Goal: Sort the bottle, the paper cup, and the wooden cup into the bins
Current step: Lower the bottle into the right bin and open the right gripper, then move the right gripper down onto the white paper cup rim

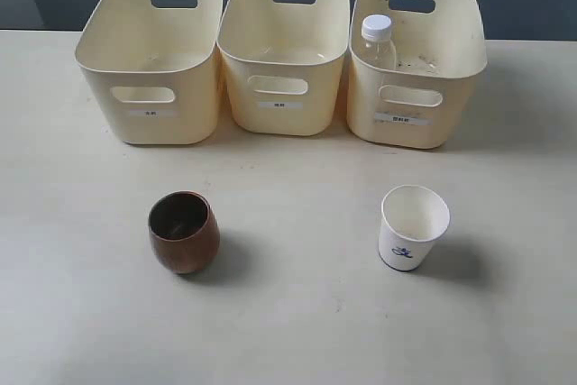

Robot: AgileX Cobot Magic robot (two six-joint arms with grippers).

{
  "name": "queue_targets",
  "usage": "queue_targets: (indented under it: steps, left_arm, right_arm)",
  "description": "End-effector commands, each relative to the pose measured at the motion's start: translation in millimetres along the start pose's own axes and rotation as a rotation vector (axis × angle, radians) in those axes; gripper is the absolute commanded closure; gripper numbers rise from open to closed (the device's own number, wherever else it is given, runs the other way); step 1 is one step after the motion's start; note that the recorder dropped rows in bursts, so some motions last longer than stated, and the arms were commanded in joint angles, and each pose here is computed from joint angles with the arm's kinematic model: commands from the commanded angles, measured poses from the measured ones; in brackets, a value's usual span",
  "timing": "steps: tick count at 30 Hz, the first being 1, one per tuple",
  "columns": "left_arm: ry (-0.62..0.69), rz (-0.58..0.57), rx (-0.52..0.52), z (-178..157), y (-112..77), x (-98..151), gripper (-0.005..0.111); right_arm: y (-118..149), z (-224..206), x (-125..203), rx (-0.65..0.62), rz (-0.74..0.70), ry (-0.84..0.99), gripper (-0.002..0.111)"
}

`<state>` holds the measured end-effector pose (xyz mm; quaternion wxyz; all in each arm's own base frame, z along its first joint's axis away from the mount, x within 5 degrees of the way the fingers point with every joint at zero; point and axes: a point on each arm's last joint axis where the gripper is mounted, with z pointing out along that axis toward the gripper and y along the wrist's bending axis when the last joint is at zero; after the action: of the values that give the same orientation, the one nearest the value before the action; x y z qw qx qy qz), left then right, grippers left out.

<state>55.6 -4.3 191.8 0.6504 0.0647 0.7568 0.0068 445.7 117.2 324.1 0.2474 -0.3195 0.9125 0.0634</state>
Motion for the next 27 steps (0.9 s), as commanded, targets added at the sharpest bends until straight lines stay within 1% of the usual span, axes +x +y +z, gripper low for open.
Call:
queue_targets:
  steps: [1,3,6,11,16,19,23,27]
  left_arm:
    - [-0.004,0.0,0.003,-0.3,-0.2,0.2,0.107]
    - [-0.004,0.0,0.003,-0.3,-0.2,0.2,0.107]
    - [-0.004,0.0,0.003,-0.3,-0.2,0.2,0.107]
    - [-0.004,0.0,0.003,-0.3,-0.2,0.2,0.107]
    - [-0.004,0.0,0.003,-0.3,-0.2,0.2,0.107]
    - [-0.004,0.0,0.003,-0.3,-0.2,0.2,0.107]
    - [-0.004,0.0,0.003,-0.3,-0.2,0.2,0.107]
    - [-0.004,0.0,0.003,-0.3,-0.2,0.2,0.107]
  right_arm:
    - [7.5,-55.7,-4.3,0.047,-0.011,-0.096,0.052]
    - [14.6,-76.7,-5.9,0.055,0.002,-0.138,0.052]
    - [32.8,-106.4,-3.8,0.061,-0.023,-0.182,0.052]
    - [68.4,-130.6,14.6,0.109,-0.122,-0.142,0.052]
    - [105.3,-132.8,44.1,0.05,-0.183,-0.077,0.052]
    - [124.0,-128.6,64.4,0.013,-0.182,-0.027,0.052]
    - [142.2,-115.4,93.9,-0.034,-0.205,0.062,0.051]
    - [156.2,-98.3,116.2,-0.075,-0.222,0.149,0.051]
